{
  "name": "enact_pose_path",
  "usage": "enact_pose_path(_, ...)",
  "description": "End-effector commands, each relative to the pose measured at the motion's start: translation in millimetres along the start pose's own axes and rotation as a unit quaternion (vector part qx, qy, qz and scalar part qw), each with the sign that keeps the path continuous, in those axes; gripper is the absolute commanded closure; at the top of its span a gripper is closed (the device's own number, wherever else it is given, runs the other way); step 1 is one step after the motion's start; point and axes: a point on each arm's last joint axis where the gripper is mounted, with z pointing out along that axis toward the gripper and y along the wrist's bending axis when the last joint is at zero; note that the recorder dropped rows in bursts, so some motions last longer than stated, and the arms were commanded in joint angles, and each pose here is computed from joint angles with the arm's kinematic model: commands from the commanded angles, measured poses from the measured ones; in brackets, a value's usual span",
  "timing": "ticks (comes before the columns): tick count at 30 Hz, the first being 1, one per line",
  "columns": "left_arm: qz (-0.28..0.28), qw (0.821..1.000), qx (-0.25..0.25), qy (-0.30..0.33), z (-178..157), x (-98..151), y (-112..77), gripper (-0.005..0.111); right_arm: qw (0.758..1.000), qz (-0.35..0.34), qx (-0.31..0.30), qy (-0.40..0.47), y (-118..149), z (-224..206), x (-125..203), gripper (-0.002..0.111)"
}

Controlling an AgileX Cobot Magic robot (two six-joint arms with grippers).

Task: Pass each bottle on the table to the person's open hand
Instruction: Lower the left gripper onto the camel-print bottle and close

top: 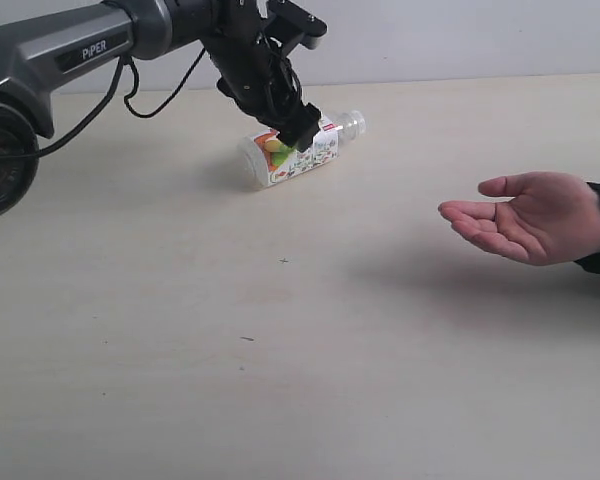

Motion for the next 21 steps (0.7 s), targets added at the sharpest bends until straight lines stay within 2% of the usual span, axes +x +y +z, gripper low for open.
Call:
enact_pose_path(1, 0.003, 1.0, -0.004, -0.008, 4.6, -1.0, -1.2, 0.02, 1.0, -0.002, 0.0, -0.005, -0.1, -0.5, -0.3, 0.108)
enact_pose_path(21, 0.002, 1.0, 0.006, 0.018, 25.9, 9.8, -4.5, 0.023, 1.0, -0.002, 0.0, -0.005, -0.1, -0.5, -0.3, 0.108)
